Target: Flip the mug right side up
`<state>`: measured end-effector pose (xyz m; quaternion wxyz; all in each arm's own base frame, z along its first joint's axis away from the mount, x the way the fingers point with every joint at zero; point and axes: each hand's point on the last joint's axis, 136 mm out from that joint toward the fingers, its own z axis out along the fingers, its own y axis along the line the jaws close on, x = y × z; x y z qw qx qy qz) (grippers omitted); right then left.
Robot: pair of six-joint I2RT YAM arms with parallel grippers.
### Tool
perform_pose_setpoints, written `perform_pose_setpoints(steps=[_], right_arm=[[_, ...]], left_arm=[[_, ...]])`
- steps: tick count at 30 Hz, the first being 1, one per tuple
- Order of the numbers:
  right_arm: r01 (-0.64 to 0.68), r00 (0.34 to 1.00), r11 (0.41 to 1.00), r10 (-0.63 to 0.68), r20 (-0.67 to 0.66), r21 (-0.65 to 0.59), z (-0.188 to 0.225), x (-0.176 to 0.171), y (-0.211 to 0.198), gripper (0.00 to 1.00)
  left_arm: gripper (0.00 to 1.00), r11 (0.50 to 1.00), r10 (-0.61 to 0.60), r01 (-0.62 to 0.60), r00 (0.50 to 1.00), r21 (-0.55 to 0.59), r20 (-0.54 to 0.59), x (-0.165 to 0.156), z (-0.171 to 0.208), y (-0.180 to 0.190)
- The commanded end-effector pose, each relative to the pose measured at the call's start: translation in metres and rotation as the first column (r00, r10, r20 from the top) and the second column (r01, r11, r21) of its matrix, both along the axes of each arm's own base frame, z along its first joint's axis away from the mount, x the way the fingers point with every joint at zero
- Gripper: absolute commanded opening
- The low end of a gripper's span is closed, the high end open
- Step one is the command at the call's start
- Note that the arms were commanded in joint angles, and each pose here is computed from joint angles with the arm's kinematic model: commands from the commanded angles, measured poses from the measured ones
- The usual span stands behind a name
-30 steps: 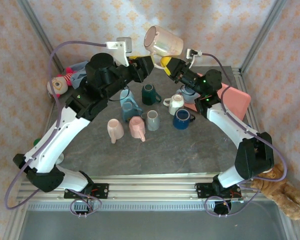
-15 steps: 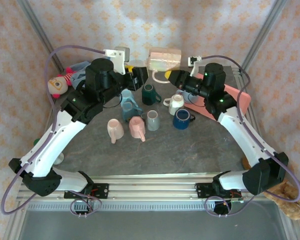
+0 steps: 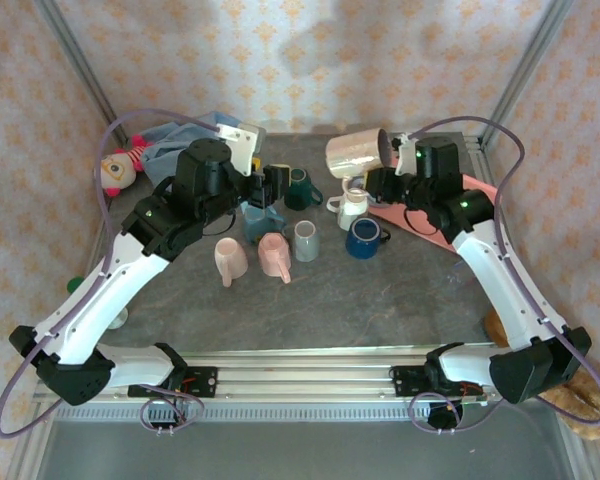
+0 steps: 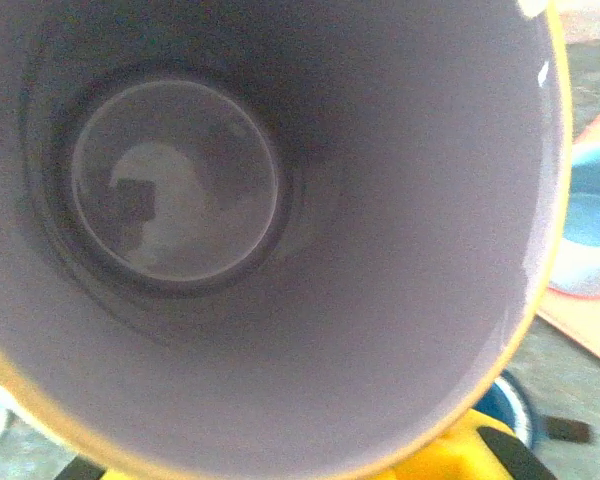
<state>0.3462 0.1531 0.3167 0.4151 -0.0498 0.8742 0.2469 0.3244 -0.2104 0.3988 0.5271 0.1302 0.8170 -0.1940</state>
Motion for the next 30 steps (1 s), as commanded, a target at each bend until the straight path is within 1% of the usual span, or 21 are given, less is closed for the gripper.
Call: perform_pose_setpoints(steps=[1, 6, 10, 14, 20, 23, 25, 30], right_arm=[[0.085, 0.975, 0.996, -0.076, 0.208, -0.034, 0.061, 0.005, -0.030, 0.00], [0.166, 0.971, 0.980, -0.142, 0.194, -0.114, 0.049, 0.016, -0.051, 0.00], [0.193, 0.967, 0.971, -0.164, 0.195, -0.139, 0.045, 0.027, -0.056, 0.00], [0.241, 0.958, 0.955, -0.206, 0.200, -0.172, 0.047, 0.039, -0.063, 0.00], [0.309, 0.943, 0.919, -0.261, 0.207, -0.244, 0.048, 0.053, -0.078, 0.00], [0.335, 0.937, 0.891, -0.280, 0.208, -0.306, 0.044, 0.059, -0.086, 0.00], [0.351, 0.933, 0.868, -0.295, 0.204, -0.352, 0.038, 0.064, -0.093, 0.00], [0.419, 0.908, 0.778, -0.368, 0.200, -0.468, 0.021, 0.081, -0.116, 0.00]], left_arm=[[0.66, 0.997, -0.013, 0.012, 1.000, 0.073, 0.012, -0.005, -0.007, 0.008], [0.68, 0.998, -0.017, 0.016, 1.000, 0.060, 0.020, -0.006, -0.015, 0.008], [0.69, 0.996, -0.016, 0.015, 1.000, 0.083, 0.007, -0.006, -0.027, 0.009], [0.72, 0.996, -0.020, 0.017, 1.000, 0.086, 0.024, -0.003, -0.036, 0.007], [0.72, 0.991, -0.079, 0.078, 0.997, 0.107, 0.009, 0.007, -0.049, -0.010], [0.72, 0.985, -0.132, 0.128, 0.991, 0.112, 0.025, 0.011, -0.052, -0.022], [0.72, 0.985, -0.138, 0.133, 0.990, 0.111, 0.035, 0.014, -0.052, -0.025], [0.75, 0.983, -0.134, 0.128, 0.990, 0.129, 0.039, 0.018, -0.050, -0.026]])
